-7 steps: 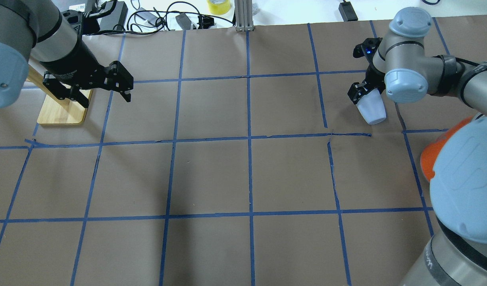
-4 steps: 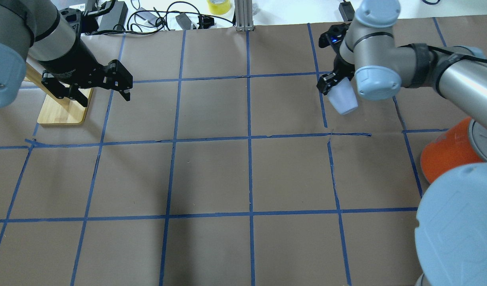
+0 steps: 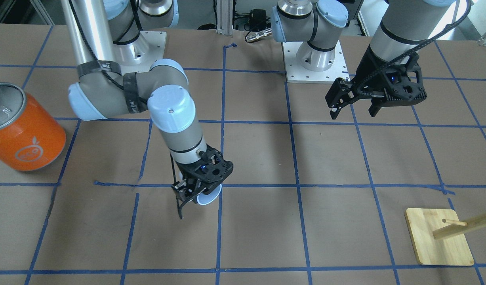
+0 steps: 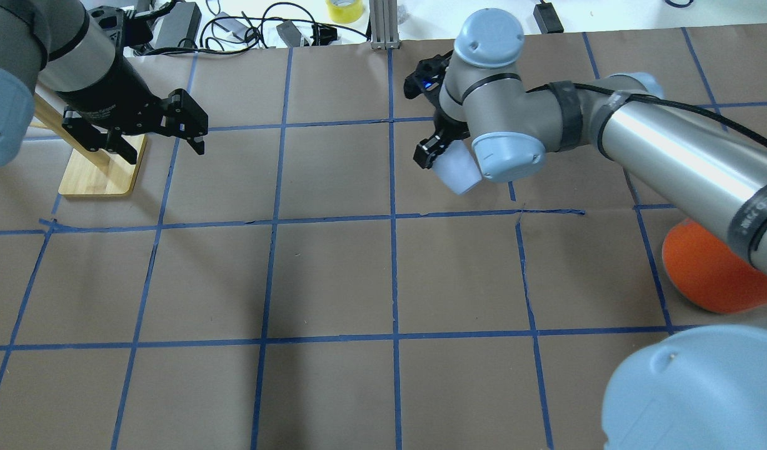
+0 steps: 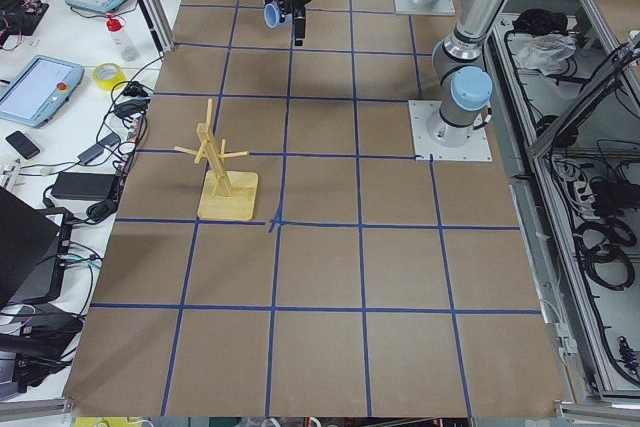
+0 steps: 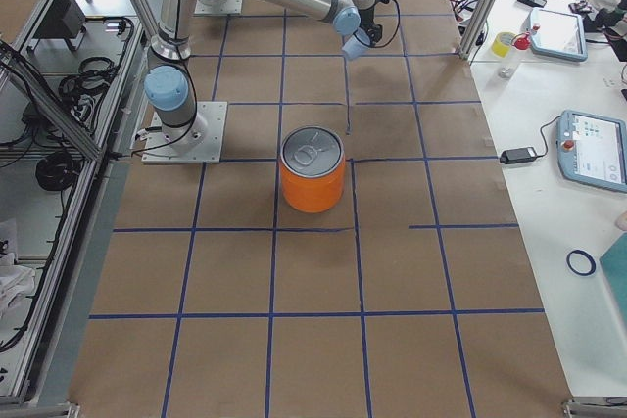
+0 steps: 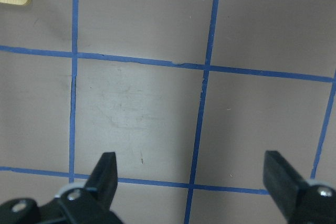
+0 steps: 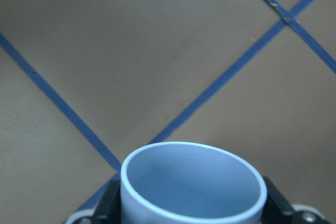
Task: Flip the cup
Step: 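Carry the cup with the right gripper toward the table centre and lower it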
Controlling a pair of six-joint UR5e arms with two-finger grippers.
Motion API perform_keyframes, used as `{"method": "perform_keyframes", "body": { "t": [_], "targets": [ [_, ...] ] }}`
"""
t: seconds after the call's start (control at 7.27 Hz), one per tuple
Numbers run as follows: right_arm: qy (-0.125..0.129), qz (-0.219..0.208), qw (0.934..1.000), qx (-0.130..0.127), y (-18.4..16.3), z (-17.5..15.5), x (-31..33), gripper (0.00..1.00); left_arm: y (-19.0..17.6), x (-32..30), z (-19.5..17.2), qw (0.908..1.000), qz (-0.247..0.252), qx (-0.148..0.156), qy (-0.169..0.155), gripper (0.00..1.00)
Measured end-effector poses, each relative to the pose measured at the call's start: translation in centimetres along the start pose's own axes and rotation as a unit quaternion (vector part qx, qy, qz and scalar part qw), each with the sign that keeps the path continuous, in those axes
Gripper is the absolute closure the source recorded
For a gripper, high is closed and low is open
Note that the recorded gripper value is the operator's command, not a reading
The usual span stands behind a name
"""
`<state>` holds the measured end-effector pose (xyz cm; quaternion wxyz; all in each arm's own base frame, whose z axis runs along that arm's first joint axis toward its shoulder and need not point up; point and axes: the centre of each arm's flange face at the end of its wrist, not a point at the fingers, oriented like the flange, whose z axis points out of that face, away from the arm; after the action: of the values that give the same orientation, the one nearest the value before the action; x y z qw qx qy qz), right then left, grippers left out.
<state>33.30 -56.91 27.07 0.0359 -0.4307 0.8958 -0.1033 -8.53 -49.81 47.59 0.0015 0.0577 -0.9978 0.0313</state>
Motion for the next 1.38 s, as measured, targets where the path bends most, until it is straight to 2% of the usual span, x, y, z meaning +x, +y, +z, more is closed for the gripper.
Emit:
{"method": "perform_keyframes", "body": {
  "t": [0.14,0.28,0.55,0.69,0.83,0.96,1.1,1.38],
  "targets": [
    [-0.005,-0.065,0.9979,0.002,-1.2,0.5,-2.9,0.95,0.0,0.0,0.0,1.0,0.0,0.0,-0.001,0.0],
    [-0.011,-0.131,0.9913,0.001,-1.8,1.5,-4.7,0.95,0.1,0.0,0.0,1.0,0.001,0.0,-0.002,0.0],
    [-0.02,-0.246,0.9692,-0.002,-2.3,4.4,-6.1,0.94,0.1,0.0,-0.1,1.0,0.001,0.001,-0.003,0.0],
    [-0.016,-0.274,0.9617,0.006,-2.7,5.3,-6.3,0.89,0.2,0.0,-0.3,1.0,0.001,0.002,-0.003,0.0],
    [-0.013,-0.286,0.9581,0.011,-2.9,6.0,-6.6,0.79,0.3,0.0,-0.4,1.0,0.001,0.003,-0.004,0.0],
    [-0.013,-0.292,0.9564,0.011,-3.1,6.7,-6.8,0.31,0.4,0.0,-0.3,1.0,0.001,0.002,-0.004,0.0],
    [-0.012,-0.296,0.9552,0.009,-3.1,7.2,-7.1,0.0,0.4,0.0,-0.3,1.0,0.001,0.002,-0.005,0.0],
    [-0.009,-0.296,0.9551,0.013,-3.3,7.2,-7.2,0.0,0.5,-0.1,-0.3,1.0,0.001,0.002,-0.007,0.0]
  ]
}}
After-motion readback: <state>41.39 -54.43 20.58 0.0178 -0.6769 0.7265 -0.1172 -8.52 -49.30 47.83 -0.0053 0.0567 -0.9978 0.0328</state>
